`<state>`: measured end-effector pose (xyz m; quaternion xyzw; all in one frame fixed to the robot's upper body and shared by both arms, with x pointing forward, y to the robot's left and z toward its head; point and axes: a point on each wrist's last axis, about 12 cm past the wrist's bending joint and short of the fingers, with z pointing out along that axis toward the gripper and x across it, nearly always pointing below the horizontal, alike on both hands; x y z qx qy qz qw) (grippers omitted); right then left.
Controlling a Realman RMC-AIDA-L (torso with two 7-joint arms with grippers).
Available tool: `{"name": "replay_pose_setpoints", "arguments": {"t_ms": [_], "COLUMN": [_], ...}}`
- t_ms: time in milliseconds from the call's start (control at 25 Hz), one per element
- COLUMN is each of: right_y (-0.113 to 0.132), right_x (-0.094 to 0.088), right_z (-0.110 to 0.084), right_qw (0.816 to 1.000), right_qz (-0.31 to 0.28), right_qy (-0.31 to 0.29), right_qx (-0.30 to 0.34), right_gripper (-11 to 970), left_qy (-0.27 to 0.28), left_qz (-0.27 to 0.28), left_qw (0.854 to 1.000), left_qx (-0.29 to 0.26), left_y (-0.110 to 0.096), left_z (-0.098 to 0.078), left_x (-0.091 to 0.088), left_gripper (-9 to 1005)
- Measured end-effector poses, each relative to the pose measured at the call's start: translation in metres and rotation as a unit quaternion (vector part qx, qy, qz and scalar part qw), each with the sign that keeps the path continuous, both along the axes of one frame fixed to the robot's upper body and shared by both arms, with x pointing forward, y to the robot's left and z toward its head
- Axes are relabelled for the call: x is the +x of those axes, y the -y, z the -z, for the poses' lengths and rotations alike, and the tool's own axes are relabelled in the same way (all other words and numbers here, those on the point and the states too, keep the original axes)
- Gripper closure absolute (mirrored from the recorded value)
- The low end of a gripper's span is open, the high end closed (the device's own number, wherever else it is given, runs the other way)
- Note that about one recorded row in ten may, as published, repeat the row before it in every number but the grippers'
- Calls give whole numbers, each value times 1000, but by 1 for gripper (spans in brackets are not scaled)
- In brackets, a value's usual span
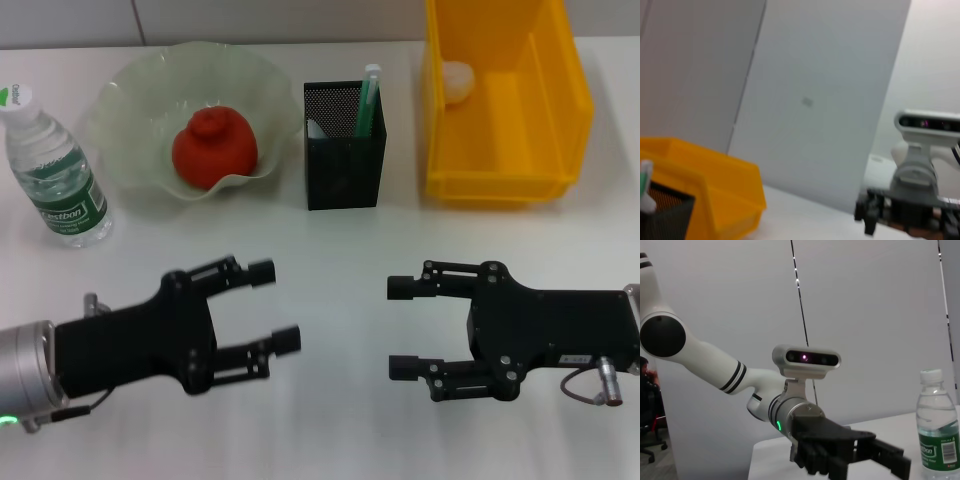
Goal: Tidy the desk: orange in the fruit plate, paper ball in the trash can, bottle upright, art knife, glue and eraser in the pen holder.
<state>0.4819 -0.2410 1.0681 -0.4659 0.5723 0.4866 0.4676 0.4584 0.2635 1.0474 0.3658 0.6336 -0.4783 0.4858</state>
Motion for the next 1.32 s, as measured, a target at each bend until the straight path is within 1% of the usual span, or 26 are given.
{"name": "replay_pose_setpoints", "arguments": {"t_ms": [120,160,240,360,680,840,1000,1320], "right_y": [0,-1,-1,-1,-6,-7,-8,-13], "right_x": [-3,-5,-6,-5,1,6,7,9], "right_z": [2,5,6,7,5,6,7,10], "right_qw": [1000,1000,1000,1000,1000,1000,999,999], "right_qz": [2,4,6,11,5,9,9,4], "right_qy": [-4,-9,-12,-17,-17,-20,-23,-26], "right_qx": [0,0,1,5,-1,-16,-25,-38], "right_gripper": [214,214,214,214,214,213,213,213], "left_qy": [-6,-6,-7,-5,-6,-17,-31,-25], "left_qz": [17,17,30,31,33,43,47,51], "left_qw": [1000,1000,999,999,999,999,998,998], "left_qx": [17,17,19,20,19,25,30,34], "left_y": [-5,-5,-13,-19,-20,-20,-23,-25], "left_z": [2,2,-1,-2,-2,-1,-4,-7], "left_x": [-3,-3,-8,-10,-11,-13,-10,-8], "left_gripper": [194,194,194,194,194,194,194,194]}}
